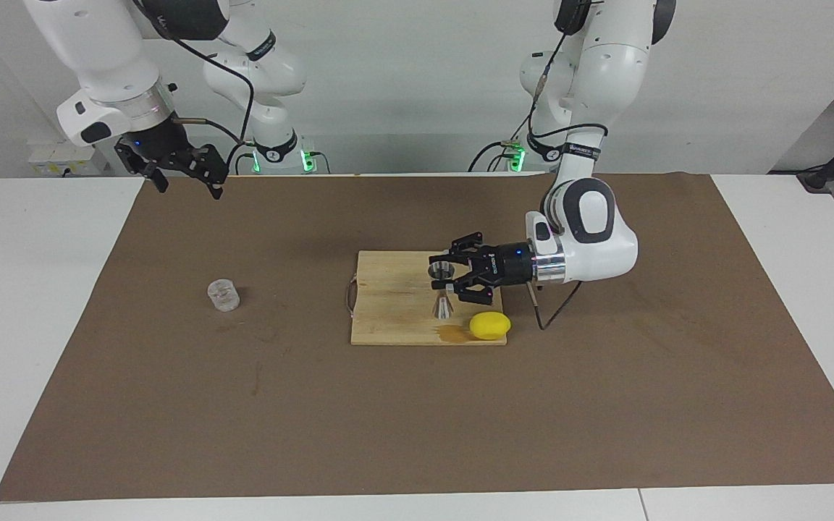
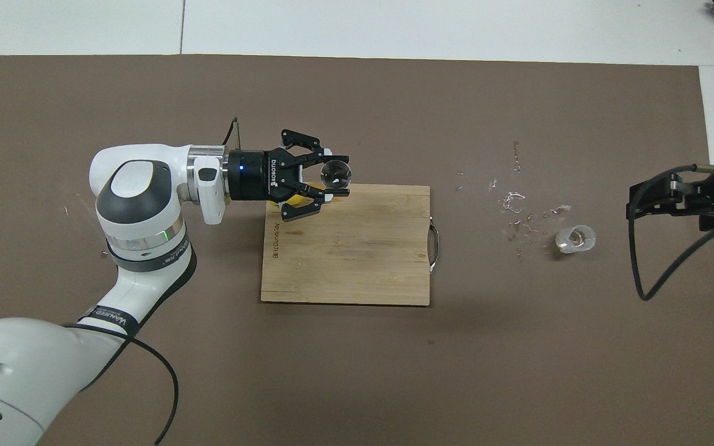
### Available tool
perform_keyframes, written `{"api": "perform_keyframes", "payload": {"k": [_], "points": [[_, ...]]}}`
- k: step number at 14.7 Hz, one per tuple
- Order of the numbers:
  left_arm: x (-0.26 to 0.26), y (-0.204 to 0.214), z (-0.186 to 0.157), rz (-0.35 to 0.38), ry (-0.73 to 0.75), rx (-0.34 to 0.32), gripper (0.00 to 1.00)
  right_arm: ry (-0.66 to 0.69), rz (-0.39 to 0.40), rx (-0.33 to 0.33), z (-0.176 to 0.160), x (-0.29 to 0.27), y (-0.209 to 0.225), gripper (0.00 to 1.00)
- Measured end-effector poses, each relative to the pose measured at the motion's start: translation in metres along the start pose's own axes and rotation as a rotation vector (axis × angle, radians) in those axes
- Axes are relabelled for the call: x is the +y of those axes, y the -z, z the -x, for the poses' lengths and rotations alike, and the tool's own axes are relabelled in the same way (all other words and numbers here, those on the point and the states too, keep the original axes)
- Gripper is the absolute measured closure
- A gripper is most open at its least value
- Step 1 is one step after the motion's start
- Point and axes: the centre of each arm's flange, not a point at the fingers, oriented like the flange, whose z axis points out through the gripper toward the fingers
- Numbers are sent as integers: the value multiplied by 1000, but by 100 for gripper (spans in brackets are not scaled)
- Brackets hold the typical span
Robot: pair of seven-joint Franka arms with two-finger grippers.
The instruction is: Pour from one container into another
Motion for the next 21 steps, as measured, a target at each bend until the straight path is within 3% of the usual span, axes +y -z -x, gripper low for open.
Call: {"api": "perform_keyframes", "payload": {"k": [7, 13, 21], "points": [[36, -10, 57, -54, 179, 9, 50, -23, -1, 0, -2, 12, 0, 0], [60, -57, 67, -89, 282, 103, 50, -23, -1, -1, -2, 13, 0, 0], [66, -75, 77, -126, 229, 144, 50, -22, 0, -8, -2, 12, -3, 0]]}}
